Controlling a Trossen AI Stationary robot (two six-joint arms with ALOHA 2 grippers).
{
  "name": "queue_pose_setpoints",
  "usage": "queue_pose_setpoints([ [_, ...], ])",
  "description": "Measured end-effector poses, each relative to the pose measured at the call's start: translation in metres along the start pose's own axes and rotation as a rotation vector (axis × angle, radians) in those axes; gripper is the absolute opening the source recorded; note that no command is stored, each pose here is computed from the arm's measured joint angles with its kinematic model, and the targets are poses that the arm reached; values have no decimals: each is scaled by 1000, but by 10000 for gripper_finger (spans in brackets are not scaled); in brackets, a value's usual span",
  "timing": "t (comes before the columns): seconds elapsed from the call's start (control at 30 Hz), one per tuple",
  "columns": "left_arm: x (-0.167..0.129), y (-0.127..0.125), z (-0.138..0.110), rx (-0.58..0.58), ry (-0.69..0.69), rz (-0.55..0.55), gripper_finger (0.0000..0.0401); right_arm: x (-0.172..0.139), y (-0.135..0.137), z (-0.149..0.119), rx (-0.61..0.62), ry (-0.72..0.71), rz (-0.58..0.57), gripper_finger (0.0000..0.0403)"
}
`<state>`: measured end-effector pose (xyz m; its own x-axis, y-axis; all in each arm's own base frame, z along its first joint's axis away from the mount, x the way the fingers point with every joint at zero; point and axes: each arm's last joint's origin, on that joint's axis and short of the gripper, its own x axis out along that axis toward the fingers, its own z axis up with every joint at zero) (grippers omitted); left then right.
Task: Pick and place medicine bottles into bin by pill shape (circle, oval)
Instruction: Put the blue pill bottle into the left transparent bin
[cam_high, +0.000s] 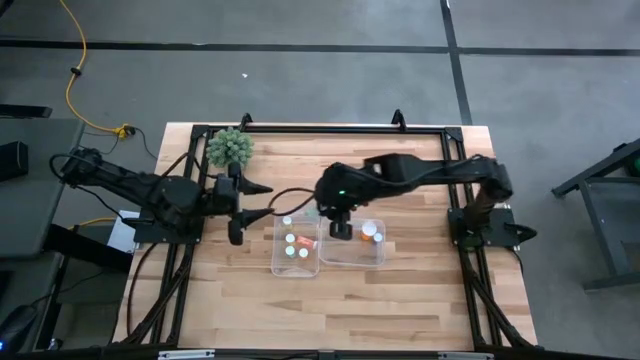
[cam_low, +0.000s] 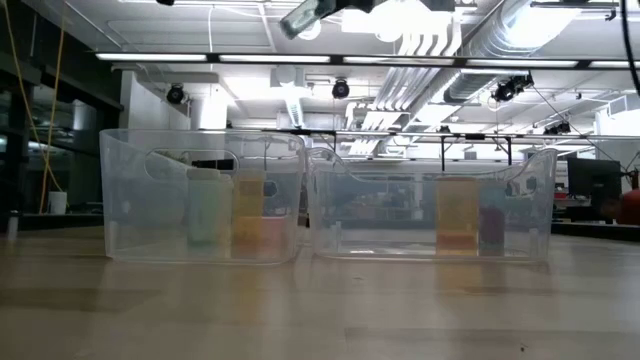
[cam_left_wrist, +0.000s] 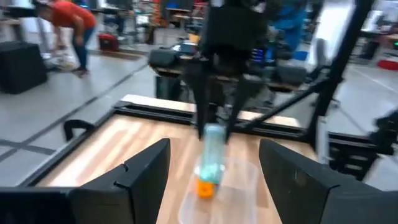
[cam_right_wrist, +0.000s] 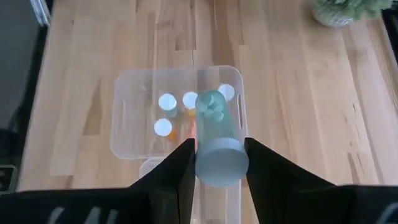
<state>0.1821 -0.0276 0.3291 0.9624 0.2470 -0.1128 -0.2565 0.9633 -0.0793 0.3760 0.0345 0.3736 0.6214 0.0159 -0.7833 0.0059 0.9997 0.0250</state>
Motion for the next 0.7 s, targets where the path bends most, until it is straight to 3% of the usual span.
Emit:
queue_pose_setpoints([
  [0.1, 6, 0, -4, -11, 18, 78, 228, 13, 0, 9, -33, 28, -3, 106],
  [0.2, 16, -3, -12, -1, 49, 136, 196, 26, 1, 17, -65, 39, -2, 106],
  [0.47, 45, -16, -41, 3, 162, 240, 16, 43, 1, 18, -72, 71, -5, 106],
  [0.7, 59, -23, -53, -28, 180, 250, 2, 44, -5, 18, -25, 68, -33, 106],
])
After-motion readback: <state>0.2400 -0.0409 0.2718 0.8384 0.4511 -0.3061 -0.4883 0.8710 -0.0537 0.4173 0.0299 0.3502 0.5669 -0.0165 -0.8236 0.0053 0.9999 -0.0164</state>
